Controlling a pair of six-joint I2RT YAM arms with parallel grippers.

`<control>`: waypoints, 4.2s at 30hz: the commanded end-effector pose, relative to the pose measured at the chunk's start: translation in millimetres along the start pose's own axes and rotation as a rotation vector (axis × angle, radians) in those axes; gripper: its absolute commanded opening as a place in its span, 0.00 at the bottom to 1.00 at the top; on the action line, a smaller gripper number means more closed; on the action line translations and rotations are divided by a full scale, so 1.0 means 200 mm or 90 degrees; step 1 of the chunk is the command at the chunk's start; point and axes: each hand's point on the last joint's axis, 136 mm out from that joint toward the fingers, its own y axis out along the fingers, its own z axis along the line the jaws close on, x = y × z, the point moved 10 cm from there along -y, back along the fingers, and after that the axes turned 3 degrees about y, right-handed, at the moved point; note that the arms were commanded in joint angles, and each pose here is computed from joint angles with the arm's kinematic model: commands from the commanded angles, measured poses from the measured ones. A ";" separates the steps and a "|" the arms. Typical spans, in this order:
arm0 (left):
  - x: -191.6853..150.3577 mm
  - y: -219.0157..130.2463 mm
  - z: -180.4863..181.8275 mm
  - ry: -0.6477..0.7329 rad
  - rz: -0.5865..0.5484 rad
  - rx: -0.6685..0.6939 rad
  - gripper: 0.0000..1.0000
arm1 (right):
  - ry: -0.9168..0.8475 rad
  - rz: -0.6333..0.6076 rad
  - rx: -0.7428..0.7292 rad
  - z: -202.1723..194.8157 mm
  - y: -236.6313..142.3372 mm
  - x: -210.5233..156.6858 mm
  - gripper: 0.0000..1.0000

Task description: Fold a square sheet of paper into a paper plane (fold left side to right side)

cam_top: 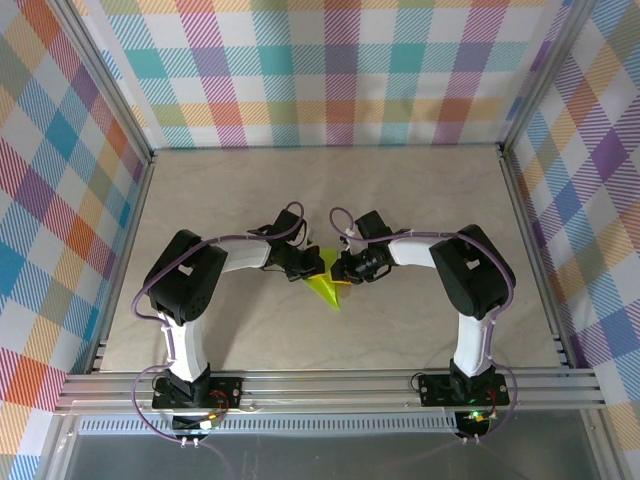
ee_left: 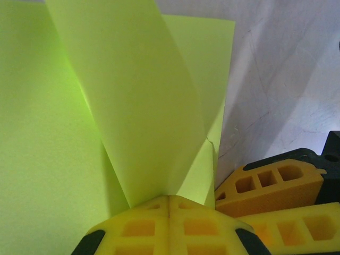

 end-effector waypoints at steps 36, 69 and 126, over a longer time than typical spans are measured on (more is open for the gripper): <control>-0.07 0.03 0.07 -0.013 0.022 0.027 0.02 | 0.015 -0.002 0.037 0.10 -0.19 -0.07 0.30; -0.07 0.03 0.07 -0.012 0.021 0.033 0.02 | 0.051 0.101 0.055 0.01 0.03 -0.31 0.12; -0.07 0.03 0.07 -0.012 0.022 0.038 0.02 | 0.030 0.101 0.014 0.05 -0.09 -0.47 0.11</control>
